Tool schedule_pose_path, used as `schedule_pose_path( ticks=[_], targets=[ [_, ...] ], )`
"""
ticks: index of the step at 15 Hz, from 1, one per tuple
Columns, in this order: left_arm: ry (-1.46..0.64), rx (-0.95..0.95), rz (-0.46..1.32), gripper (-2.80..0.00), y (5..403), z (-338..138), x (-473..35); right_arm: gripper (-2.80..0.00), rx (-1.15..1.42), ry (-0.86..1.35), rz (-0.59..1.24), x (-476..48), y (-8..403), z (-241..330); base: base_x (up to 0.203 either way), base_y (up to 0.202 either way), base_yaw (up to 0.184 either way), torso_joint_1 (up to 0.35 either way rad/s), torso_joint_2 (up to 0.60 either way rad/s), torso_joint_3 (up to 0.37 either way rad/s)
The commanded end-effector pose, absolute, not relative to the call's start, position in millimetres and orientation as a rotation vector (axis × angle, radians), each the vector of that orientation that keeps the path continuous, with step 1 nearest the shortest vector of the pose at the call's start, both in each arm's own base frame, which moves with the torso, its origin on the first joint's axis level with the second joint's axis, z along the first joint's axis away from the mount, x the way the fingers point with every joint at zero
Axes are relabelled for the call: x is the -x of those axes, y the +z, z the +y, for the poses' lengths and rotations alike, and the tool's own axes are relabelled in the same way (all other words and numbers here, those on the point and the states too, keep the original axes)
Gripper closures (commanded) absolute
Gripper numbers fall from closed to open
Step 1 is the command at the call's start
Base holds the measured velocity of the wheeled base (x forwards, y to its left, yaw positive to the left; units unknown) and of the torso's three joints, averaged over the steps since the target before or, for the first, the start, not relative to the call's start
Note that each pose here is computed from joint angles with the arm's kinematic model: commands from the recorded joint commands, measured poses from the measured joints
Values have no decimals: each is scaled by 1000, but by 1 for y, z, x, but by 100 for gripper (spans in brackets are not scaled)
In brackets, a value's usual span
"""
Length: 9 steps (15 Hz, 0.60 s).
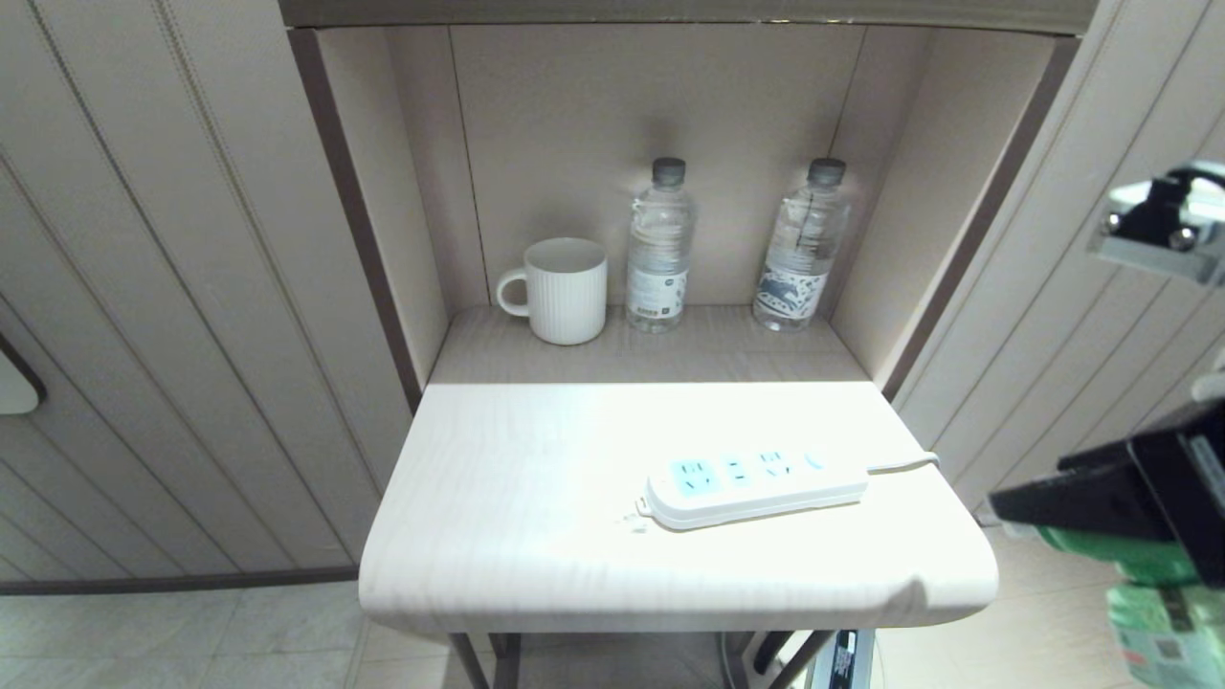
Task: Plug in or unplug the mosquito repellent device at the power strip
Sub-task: Insert the plug into the socket
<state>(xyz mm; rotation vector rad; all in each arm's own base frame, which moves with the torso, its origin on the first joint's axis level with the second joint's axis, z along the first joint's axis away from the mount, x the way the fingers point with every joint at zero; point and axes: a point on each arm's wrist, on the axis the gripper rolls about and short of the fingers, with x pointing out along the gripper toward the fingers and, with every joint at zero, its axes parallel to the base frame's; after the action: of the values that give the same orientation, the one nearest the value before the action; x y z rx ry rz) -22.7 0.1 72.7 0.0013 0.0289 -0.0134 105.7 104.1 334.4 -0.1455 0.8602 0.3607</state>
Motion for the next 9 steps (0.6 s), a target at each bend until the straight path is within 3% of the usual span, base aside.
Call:
schedule_pose_path(
  ticks=[1, 9],
  targets=[
    [-14, -2, 31, 0, 73, 0, 23, 0, 225, 360, 994, -102, 327, 102, 0, 0, 0, 0, 0, 0],
    [-14, -2, 31, 0, 73, 0, 23, 0, 260, 362, 1046, -110, 317, 112, 0, 0, 0, 0, 0, 0]
  ],
)
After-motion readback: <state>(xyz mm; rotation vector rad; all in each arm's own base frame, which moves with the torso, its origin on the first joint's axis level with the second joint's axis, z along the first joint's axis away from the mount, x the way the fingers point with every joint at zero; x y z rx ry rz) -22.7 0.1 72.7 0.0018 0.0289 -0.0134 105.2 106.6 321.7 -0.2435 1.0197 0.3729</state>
